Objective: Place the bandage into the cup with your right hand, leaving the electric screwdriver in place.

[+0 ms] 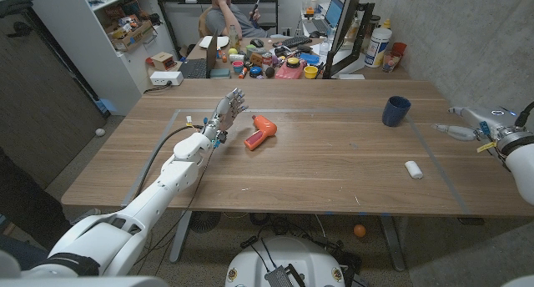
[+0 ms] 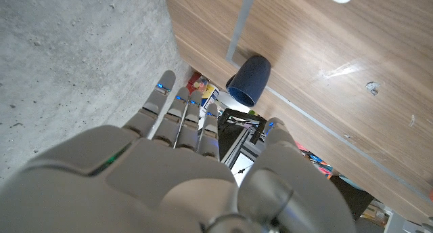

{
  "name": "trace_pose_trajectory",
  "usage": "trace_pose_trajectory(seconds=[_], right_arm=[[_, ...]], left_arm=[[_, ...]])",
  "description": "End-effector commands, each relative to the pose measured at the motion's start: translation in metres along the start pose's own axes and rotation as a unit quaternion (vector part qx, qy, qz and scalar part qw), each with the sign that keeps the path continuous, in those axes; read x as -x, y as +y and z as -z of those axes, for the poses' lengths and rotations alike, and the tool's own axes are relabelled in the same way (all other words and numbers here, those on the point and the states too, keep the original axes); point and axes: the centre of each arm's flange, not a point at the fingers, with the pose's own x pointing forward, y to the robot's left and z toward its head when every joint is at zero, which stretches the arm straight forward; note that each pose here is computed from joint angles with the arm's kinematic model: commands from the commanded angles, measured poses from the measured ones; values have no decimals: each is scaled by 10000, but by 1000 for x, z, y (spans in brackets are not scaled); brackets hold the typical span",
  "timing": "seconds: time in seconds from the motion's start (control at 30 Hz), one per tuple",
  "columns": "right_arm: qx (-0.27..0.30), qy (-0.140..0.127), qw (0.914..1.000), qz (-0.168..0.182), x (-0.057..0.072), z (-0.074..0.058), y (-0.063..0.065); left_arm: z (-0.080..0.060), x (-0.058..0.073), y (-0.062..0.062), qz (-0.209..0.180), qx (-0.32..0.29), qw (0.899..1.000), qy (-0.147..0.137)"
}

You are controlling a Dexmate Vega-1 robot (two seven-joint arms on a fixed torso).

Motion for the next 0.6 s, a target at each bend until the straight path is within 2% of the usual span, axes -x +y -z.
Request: trace_pose_trajectory(seconds=[0.03,0.27,0.6], right_arm=[[-76,188,9993,-314,7,3,15],[-141,113,9990,-415,5,-6,23],[-186,47,9977,-649,-6,-22,34]], left_arm=[[1,0,-1,13,21,10000,19],[0,1,-1,28,8,10000,13],[-2,6,2,-4,-8,10000,3]])
